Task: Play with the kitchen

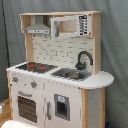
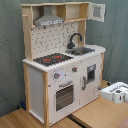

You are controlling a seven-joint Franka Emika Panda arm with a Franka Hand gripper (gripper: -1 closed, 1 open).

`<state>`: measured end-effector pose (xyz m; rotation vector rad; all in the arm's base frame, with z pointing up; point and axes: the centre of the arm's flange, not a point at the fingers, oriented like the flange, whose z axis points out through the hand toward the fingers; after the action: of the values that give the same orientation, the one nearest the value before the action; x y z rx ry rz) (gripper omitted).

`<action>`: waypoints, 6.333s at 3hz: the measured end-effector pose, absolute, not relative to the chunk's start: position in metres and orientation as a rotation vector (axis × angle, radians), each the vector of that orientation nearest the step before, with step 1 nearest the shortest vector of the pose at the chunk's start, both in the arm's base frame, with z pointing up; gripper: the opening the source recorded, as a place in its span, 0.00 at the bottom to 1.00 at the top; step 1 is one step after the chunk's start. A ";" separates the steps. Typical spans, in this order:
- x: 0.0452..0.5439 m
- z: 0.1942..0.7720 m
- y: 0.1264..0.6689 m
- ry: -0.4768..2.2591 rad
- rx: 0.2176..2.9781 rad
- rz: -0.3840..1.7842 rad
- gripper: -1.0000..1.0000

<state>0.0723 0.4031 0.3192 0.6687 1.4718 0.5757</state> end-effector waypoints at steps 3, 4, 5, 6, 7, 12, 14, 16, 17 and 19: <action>0.099 0.336 0.453 1.429 0.790 0.685 1.00; 0.110 0.338 0.473 1.428 0.792 0.692 1.00; 0.153 0.353 0.465 1.383 0.860 0.676 1.00; 0.179 0.361 0.469 1.370 0.884 0.711 1.00; 0.202 0.366 0.480 1.353 0.912 0.761 1.00; 0.272 0.350 0.504 1.221 1.196 1.109 1.00; 0.276 0.350 0.513 1.178 1.307 1.301 1.00; 0.305 0.346 0.534 1.212 1.330 1.408 1.00; 0.337 0.333 0.513 1.224 1.338 1.376 1.00; 0.350 0.334 0.529 1.249 1.309 1.372 0.00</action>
<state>0.3504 0.5288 0.3344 1.3089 1.2489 1.3719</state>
